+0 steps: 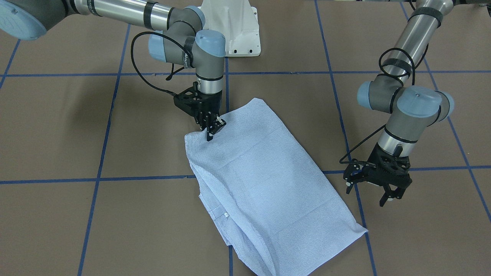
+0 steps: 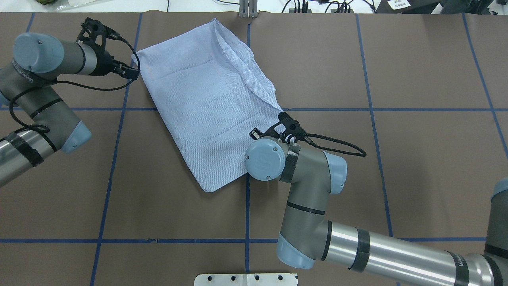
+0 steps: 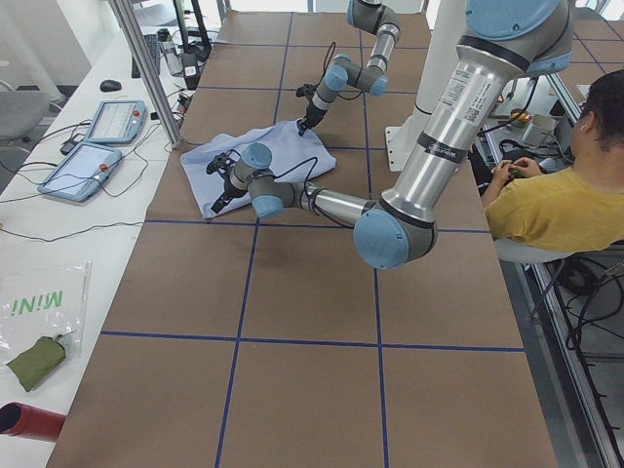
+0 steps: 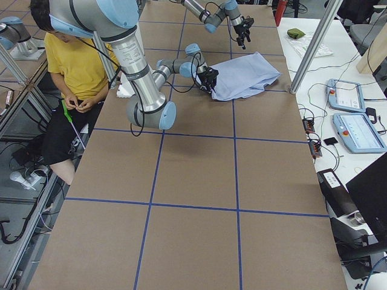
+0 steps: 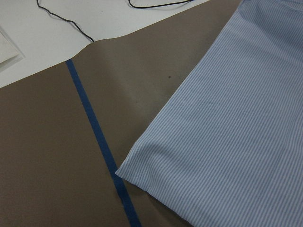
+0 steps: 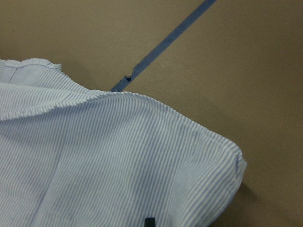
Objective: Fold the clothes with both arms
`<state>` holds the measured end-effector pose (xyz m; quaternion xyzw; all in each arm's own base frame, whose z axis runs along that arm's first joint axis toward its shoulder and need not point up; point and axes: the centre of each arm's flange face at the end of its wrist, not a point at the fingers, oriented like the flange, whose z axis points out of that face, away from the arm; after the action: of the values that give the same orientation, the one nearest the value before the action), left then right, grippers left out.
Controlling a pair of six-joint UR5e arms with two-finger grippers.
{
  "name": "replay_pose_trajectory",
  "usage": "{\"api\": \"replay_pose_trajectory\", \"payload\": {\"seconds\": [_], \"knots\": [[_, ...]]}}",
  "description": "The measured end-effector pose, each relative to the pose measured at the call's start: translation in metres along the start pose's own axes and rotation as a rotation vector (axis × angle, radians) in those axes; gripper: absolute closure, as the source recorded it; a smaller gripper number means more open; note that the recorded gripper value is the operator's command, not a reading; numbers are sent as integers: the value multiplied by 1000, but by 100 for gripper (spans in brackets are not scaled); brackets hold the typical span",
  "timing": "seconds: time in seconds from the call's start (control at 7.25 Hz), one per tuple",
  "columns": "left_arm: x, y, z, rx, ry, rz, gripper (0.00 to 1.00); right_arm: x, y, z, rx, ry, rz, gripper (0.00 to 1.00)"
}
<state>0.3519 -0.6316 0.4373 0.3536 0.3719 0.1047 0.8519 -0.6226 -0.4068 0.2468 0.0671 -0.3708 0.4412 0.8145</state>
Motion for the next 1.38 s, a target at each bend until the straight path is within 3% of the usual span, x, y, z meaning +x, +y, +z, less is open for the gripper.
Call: {"api": "replay_pose_trajectory", "payload": {"seconds": [0.28, 0.41, 0.55, 0.97, 1.24, 1.38], "knots": [[5, -4, -5, 9, 13, -24, 0, -3, -1, -8, -7, -13, 2, 100], [15, -5, -17, 13, 53, -95, 0, -4, -2, -12, -12, -22, 4, 100], [31, 4, -38, 8, 114, -183, 0, -5, -2, -14, -13, -25, 6, 100], [137, 84, -116, -52, 291, -507, 0, -4, -3, -14, -5, -31, 9, 100], [226, 136, -128, -78, 318, -769, 25, -4, -4, -14, 0, -35, 10, 100], [253, 154, -126, -90, 313, -895, 26, -4, -4, -15, 1, -36, 11, 100]]}}
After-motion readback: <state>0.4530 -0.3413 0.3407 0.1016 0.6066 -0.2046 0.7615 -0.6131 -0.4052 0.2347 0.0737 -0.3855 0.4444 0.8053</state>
